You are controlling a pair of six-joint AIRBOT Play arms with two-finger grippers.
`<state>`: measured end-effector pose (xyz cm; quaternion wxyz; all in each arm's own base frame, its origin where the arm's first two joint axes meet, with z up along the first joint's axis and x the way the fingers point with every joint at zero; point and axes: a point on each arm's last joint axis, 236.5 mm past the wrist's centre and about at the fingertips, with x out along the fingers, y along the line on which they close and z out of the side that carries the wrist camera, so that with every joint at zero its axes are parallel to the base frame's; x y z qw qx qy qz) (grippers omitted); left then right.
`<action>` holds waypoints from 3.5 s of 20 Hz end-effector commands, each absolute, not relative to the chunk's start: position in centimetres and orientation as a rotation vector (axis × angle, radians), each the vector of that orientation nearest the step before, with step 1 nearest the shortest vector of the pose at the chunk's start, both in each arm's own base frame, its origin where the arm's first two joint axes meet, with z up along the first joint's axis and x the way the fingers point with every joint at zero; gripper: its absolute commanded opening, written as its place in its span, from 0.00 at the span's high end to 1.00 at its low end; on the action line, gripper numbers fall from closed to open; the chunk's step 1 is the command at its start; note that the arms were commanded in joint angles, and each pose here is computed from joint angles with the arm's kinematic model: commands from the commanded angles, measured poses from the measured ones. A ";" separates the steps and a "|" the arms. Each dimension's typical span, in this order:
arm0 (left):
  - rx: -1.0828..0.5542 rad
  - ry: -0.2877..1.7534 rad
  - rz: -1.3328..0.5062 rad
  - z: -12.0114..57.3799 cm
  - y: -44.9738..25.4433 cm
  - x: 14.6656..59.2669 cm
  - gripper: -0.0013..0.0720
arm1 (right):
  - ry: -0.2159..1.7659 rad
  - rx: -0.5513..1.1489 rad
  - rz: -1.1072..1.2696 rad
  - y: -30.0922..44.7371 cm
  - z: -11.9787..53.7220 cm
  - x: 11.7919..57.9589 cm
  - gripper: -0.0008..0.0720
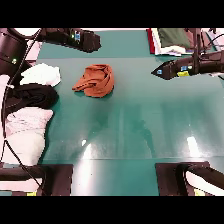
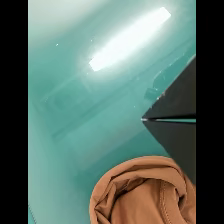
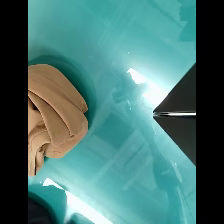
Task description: Fold the shirts.
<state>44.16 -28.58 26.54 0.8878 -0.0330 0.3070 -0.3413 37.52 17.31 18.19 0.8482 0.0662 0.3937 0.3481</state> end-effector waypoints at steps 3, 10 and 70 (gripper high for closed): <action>-0.069 0.639 -0.709 26.5 -28.6 44.2 0.95 | 0.841 0.144 0.733 17.3 17.8 37.7 0.96; -0.073 0.627 -0.707 26.7 -28.6 44.4 0.94 | 0.848 0.147 0.732 17.3 17.5 37.8 0.96; -0.231 0.982 -0.420 11.0 -16.6 50.5 0.11 | 0.478 0.046 0.741 17.1 35.0 34.2 0.96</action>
